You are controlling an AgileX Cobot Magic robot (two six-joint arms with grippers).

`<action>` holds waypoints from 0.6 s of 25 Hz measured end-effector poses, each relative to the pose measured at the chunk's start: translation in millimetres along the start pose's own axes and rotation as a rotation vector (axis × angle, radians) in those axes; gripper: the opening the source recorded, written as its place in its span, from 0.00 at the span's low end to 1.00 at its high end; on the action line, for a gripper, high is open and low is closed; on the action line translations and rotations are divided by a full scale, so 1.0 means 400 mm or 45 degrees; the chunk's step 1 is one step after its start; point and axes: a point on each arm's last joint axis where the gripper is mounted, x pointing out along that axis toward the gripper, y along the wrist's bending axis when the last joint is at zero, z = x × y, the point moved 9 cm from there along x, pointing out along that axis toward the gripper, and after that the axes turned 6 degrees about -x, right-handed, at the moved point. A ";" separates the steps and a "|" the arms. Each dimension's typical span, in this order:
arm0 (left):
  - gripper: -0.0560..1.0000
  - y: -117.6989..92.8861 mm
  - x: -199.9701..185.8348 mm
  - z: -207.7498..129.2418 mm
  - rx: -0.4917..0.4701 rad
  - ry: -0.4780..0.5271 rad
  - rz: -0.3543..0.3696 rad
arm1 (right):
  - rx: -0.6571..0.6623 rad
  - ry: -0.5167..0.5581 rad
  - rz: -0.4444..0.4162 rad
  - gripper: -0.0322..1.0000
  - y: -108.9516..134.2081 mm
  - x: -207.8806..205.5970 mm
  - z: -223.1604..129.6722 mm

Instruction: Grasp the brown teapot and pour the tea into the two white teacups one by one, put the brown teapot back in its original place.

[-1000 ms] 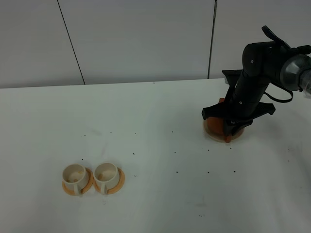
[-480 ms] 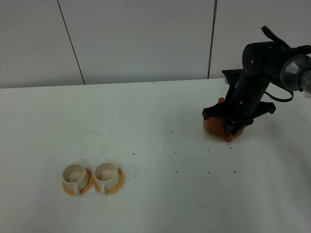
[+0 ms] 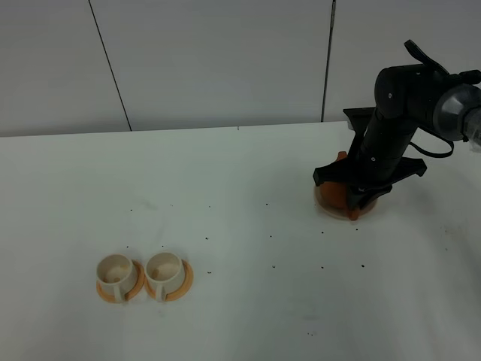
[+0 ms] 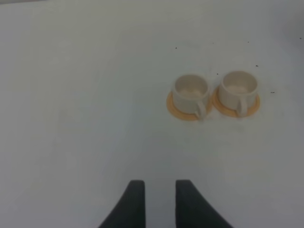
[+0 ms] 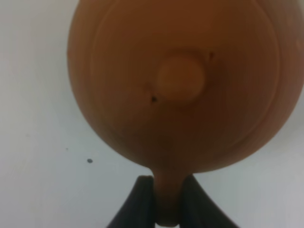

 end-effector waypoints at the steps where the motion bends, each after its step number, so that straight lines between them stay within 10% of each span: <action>1: 0.27 0.000 0.000 0.000 0.000 0.000 0.000 | 0.000 0.000 -0.001 0.12 0.000 0.000 0.000; 15: 0.27 0.000 0.000 0.000 0.000 0.000 0.000 | -0.018 -0.003 -0.003 0.12 0.000 -0.006 0.001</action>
